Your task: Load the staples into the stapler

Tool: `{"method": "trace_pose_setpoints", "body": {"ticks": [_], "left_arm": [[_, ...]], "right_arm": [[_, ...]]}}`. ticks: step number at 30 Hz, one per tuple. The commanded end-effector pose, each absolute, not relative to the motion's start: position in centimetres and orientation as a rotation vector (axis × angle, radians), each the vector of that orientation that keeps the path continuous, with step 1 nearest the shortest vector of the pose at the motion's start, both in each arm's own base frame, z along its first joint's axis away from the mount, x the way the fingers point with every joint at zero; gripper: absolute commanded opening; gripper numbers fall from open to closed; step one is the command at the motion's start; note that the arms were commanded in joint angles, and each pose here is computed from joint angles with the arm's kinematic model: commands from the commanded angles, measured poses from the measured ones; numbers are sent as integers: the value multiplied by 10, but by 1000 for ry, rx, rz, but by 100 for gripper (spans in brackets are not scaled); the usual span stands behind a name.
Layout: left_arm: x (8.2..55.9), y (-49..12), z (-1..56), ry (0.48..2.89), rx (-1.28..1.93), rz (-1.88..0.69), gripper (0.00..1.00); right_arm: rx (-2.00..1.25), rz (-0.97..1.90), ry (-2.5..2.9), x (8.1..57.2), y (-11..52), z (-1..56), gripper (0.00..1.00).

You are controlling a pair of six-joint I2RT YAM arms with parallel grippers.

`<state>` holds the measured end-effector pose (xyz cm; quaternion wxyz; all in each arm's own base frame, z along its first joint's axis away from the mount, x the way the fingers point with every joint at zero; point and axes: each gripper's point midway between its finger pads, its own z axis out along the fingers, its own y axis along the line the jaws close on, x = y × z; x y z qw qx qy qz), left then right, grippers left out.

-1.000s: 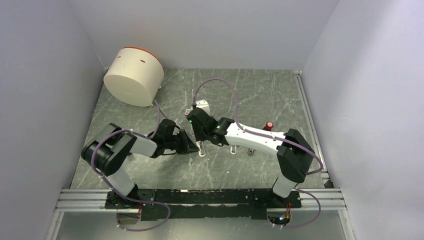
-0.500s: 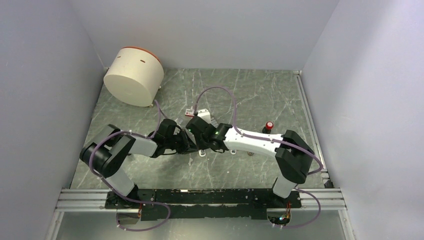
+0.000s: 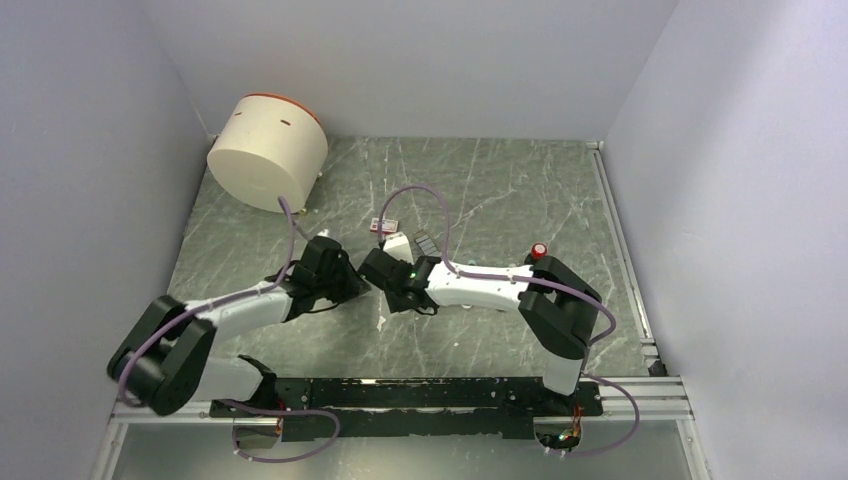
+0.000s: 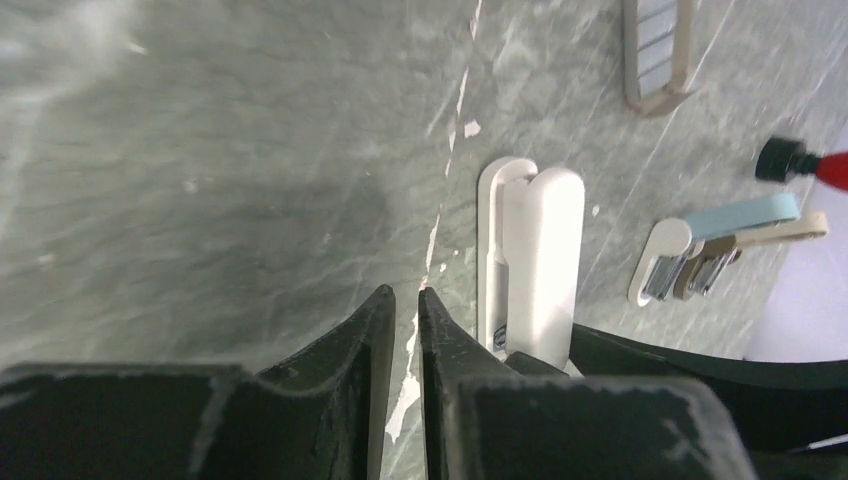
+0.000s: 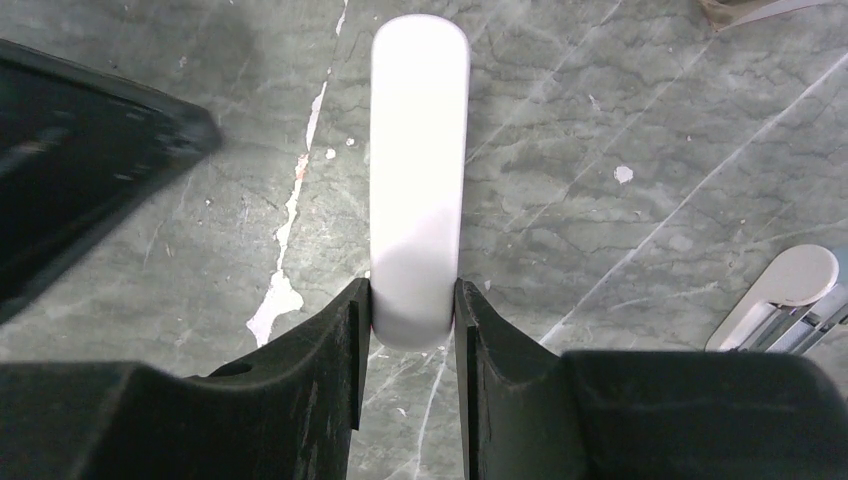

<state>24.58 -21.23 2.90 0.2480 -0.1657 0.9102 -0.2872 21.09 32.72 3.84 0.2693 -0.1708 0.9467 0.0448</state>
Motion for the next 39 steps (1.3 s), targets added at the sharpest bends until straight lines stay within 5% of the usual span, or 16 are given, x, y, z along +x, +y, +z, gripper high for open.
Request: {"method": "trace_pose_setpoints", "body": {"ticks": [1,25,39], "left_arm": [[247,-166,35,2415,-533,-515,22],[254,-142,77,2291,-528,-422,28],[249,-126,87,2241,-567,-381,33]], "right_arm": [[-461,51,2629,196,322,6,17],[-408,165,2524,212,340,59,57],[-421,104,2601,206,334,14,58]]}}
